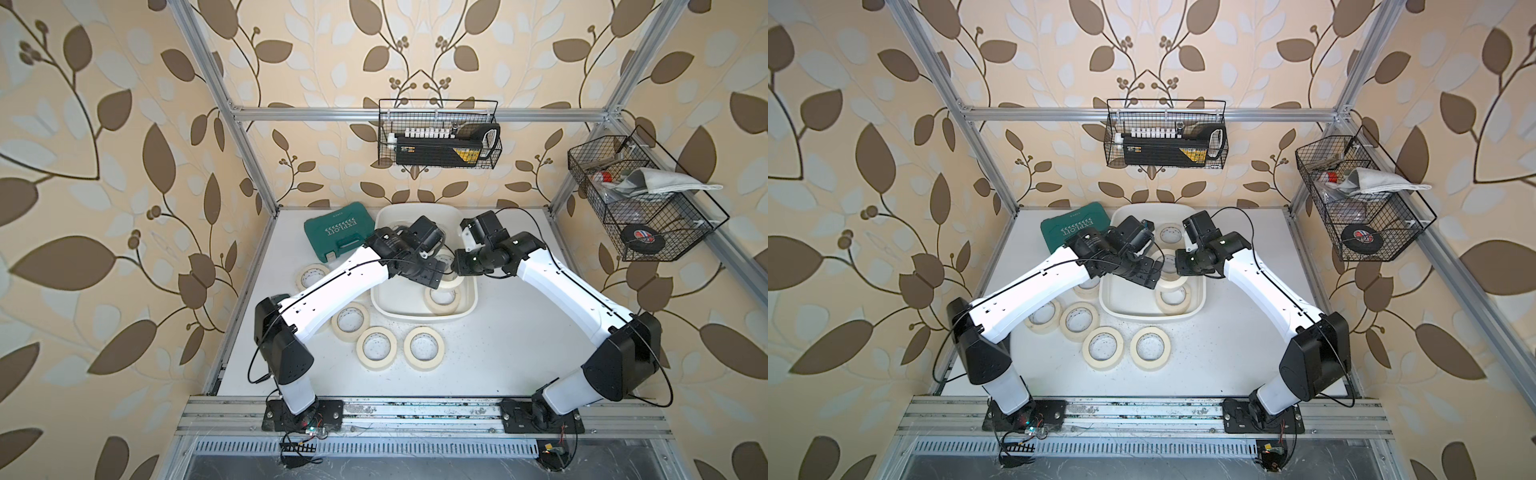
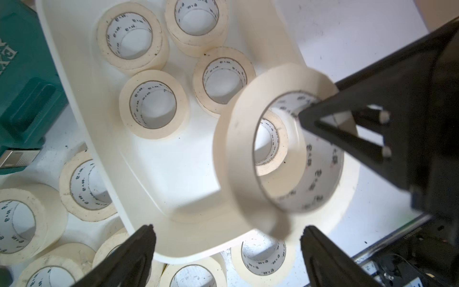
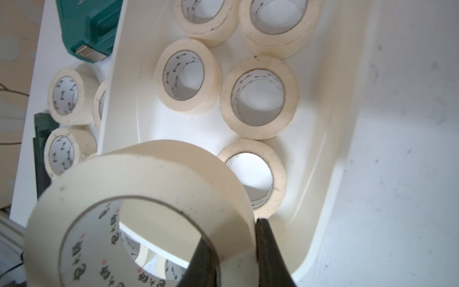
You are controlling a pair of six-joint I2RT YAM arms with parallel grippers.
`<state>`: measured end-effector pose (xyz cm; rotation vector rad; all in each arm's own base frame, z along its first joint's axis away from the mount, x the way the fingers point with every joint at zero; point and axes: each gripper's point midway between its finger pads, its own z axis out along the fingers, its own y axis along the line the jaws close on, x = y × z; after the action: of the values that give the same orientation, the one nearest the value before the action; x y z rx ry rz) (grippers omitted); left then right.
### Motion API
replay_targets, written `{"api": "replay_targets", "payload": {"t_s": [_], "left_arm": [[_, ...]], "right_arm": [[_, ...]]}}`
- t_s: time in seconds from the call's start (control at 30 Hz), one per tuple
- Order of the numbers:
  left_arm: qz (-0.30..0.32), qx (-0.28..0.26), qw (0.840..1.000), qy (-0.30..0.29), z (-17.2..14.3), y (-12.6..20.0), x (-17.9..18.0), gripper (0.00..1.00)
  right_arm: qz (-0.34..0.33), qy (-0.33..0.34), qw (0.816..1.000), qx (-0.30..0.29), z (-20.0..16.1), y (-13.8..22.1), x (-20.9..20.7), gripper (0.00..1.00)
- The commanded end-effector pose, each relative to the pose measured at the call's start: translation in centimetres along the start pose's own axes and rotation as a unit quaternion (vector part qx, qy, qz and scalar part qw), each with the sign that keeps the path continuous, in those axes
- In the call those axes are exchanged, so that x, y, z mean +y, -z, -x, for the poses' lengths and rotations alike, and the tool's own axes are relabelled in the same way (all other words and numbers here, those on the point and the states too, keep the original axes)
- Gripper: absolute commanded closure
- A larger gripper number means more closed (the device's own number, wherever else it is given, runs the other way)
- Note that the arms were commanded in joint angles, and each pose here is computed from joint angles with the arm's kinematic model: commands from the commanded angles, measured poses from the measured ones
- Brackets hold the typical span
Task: Take out the art tape in the storage box
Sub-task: Pick up the art tape from the storage box, then place the art tape at the center of the board.
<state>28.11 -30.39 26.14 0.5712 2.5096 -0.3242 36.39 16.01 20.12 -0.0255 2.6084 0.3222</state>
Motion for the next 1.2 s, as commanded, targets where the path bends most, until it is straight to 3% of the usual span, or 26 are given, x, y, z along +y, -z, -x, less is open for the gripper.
{"api": "replay_targets", "payload": {"t_s": [0.0, 0.3, 0.5, 0.83, 1.17], "left_arm": [[-0.020, -0.053, 0.998, 0.014, 1.3, 3.6, 0.4, 0.01], [-0.002, -0.043, 0.999, 0.013, -1.0, 4.5, 2.3, 0.01], [0.007, -0.031, 0.999, 0.008, -2.1, 3.8, 2.8, 0.01], [0.020, -0.011, 1.000, 0.005, -3.1, 3.3, 3.5, 0.01], [0.026, -0.002, 1.000, 0.001, -3.6, 3.0, 3.8, 0.01]], "right_arm": [[-0.052, -0.034, 0.997, -0.051, 3.1, 2.2, -3.9, 1.00], [-0.121, -0.157, 0.975, -0.099, 6.9, 2.1, -14.1, 1.00], [-0.149, -0.209, 0.962, -0.092, 8.0, -3.1, -19.0, 1.00], [-0.175, -0.236, 0.954, -0.056, 8.1, -11.3, -22.2, 1.00], [-0.177, -0.244, 0.953, -0.042, 8.9, -15.5, -23.1, 1.00]]}}
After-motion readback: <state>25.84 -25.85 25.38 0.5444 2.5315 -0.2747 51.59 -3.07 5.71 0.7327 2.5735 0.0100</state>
